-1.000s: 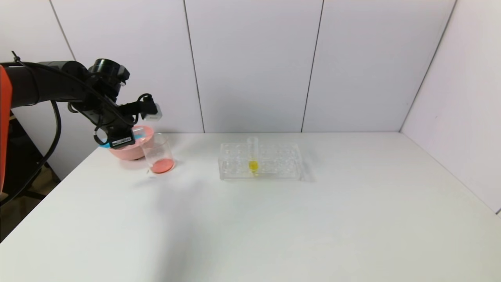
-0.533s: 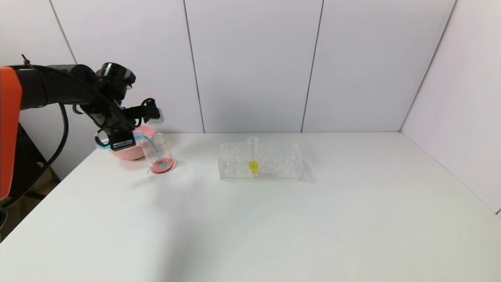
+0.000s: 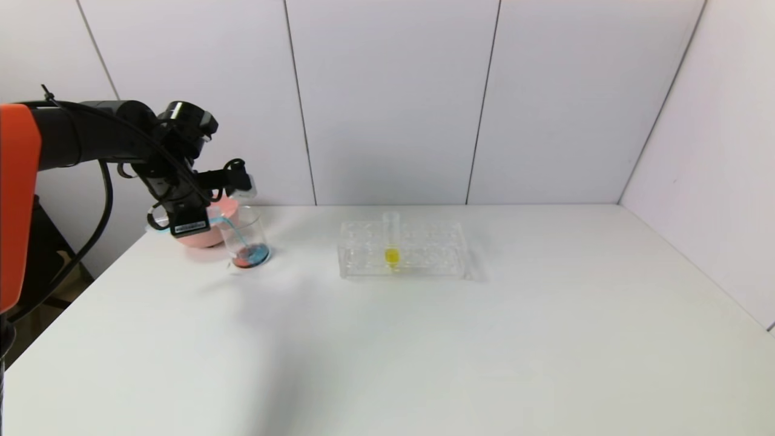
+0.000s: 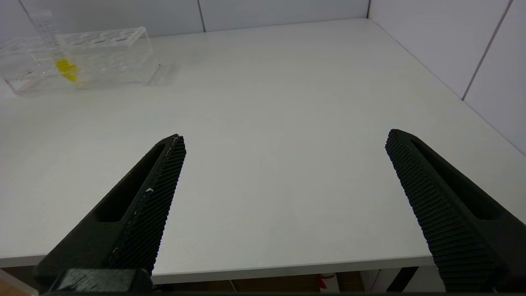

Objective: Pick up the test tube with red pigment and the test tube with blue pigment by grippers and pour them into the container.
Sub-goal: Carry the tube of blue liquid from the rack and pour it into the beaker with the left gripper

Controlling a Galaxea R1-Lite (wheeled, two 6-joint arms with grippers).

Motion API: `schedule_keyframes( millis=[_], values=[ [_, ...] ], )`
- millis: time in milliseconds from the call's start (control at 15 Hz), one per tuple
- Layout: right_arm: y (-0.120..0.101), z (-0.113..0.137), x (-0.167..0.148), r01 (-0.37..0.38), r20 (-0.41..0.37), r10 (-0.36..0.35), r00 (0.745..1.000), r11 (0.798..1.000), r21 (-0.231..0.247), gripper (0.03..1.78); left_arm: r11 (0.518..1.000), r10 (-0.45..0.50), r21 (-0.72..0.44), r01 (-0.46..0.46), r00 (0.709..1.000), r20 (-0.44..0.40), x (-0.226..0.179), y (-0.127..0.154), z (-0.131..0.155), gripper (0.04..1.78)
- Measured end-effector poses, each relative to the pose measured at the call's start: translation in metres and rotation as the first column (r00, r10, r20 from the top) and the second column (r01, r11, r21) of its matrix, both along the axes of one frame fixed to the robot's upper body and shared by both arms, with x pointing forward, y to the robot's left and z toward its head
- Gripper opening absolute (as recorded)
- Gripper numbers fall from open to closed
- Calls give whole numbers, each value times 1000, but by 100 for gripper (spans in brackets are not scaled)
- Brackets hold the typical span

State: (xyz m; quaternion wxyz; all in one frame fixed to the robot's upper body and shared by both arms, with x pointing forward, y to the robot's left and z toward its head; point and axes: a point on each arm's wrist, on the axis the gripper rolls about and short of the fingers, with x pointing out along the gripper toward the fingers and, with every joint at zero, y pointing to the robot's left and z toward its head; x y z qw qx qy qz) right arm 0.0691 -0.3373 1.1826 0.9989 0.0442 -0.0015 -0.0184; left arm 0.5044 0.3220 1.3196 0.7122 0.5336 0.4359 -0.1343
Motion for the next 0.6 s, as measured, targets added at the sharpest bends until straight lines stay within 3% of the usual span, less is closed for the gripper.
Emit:
schedule_keyframes(
  millis=[600],
  values=[
    [0,0,0,0,0,0,1000,1000,0,177,995,19,102,-23,999,35,-2,-14,8,45]
  ],
)
